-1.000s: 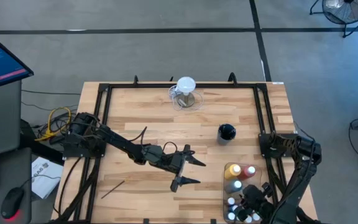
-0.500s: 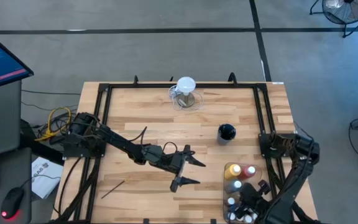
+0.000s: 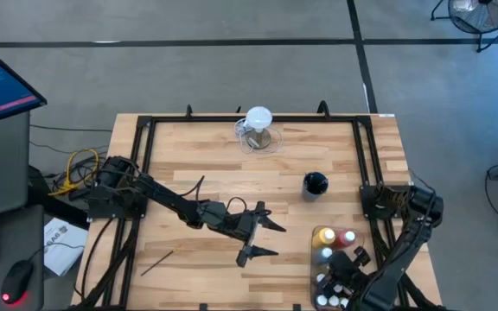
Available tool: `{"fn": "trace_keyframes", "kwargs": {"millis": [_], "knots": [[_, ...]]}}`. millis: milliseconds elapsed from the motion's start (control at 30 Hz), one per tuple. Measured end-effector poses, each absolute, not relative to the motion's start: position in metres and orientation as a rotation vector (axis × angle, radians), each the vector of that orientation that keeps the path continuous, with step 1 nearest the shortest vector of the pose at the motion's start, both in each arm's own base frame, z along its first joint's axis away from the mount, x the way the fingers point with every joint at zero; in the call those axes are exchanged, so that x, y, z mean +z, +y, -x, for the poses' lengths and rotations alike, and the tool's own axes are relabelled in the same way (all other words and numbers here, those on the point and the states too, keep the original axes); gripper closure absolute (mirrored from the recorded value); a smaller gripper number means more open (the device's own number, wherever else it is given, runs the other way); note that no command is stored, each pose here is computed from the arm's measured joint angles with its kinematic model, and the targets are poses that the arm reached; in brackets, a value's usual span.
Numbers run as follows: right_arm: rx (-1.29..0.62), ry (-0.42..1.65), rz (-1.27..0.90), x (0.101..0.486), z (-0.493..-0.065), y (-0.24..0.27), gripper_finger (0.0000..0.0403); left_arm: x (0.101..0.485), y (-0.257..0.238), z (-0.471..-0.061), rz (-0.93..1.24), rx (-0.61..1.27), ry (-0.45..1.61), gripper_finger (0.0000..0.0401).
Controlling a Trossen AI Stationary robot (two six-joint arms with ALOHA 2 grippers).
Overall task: Pick & Place Paint Supplies
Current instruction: Put the large dark blue paint bottle into the transparent bin
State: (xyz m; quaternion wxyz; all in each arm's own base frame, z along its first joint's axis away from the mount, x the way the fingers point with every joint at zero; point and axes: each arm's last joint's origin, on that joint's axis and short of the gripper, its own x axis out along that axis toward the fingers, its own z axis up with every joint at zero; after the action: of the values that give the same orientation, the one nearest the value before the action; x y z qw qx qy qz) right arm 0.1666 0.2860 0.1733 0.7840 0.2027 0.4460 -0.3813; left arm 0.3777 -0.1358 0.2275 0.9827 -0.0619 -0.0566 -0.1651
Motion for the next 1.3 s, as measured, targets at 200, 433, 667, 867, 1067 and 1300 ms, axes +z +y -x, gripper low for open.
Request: {"fn": "trace_keyframes", "kwargs": {"millis": [200,433,667,867,1067,1300], "knots": [[-0.823,0.934,-0.419,0.173,-0.172,0.282,0.0402,0.227,-0.136,-0.378,0.124,-0.332,-0.114,0.0123],[-0.821,0.942,-0.407,0.173,-0.176,0.280,0.0402,0.227,-0.136,-0.378,0.124,-0.331,-0.114,0.0123],[-0.811,0.939,-0.423,0.176,-0.174,0.285,0.0402,0.227,-0.136,-0.378,0.124,-0.331,-0.114,0.0123],[-0.818,0.942,-0.411,0.183,-0.172,0.287,0.0403,0.228,-0.136,-0.378,0.125,-0.331,-0.114,0.0123],[-0.837,0.942,-0.382,0.194,-0.172,0.287,0.0403,0.227,-0.136,-0.378,0.125,-0.331,-0.114,0.0123],[-0.838,0.940,-0.362,0.214,-0.172,0.291,0.0403,0.227,-0.136,-0.378,0.124,-0.331,-0.113,0.0123]]}}
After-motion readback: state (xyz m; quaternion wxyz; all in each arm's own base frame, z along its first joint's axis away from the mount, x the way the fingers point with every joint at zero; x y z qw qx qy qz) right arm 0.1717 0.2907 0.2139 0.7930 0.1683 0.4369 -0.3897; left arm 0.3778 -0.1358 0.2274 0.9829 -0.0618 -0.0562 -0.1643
